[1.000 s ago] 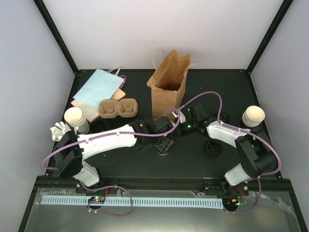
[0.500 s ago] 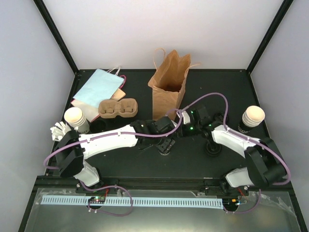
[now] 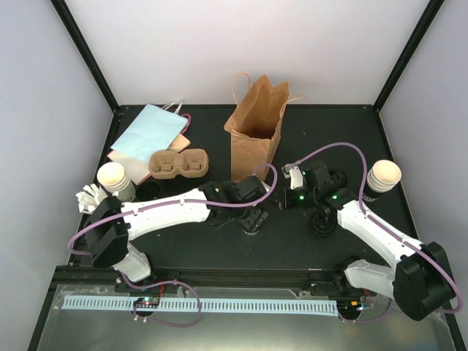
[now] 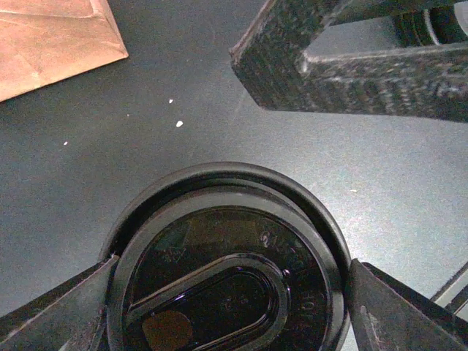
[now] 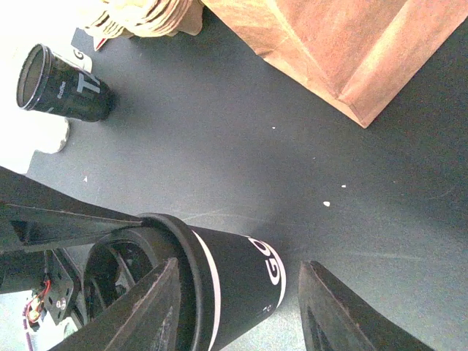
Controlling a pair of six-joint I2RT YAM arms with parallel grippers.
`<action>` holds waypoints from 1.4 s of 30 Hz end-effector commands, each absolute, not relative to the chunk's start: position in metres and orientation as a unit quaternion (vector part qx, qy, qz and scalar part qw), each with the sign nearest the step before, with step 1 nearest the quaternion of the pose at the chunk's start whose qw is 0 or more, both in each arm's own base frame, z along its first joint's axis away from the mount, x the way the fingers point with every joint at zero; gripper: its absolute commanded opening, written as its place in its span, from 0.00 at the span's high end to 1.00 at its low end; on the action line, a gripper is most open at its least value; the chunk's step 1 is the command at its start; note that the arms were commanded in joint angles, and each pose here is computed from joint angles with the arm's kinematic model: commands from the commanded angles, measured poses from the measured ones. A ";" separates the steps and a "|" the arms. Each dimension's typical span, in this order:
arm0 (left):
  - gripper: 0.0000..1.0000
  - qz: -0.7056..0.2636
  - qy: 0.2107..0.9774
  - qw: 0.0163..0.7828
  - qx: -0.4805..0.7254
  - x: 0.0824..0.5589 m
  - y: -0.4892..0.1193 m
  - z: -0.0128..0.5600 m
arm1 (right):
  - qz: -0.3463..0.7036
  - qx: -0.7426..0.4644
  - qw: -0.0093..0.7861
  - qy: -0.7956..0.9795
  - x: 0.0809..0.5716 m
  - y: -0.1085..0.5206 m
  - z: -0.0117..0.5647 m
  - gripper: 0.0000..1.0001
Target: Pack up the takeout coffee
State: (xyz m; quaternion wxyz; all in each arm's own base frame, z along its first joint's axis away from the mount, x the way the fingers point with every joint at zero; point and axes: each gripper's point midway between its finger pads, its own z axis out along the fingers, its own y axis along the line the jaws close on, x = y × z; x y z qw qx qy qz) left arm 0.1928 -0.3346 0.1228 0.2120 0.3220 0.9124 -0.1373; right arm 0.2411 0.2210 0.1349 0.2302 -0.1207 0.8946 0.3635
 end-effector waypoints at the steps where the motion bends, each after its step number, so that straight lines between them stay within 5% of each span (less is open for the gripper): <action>1: 0.14 -0.133 0.925 0.128 0.332 0.164 -0.329 0.106 | 0.344 -0.123 0.252 0.896 0.240 0.211 0.140 0.54; 20: 0.06 -0.129 0.921 0.171 0.325 0.183 -0.340 0.159 | 0.337 -0.175 0.260 0.888 0.224 0.206 0.155 0.46; 31: 0.11 -0.128 0.920 0.184 0.322 0.184 -0.336 0.124 | 0.489 -0.213 0.161 0.830 0.190 0.247 0.152 0.24; 42: 0.12 -0.137 0.909 0.216 0.329 0.182 -0.337 0.133 | 0.472 -0.206 0.106 0.851 0.183 0.248 0.118 0.25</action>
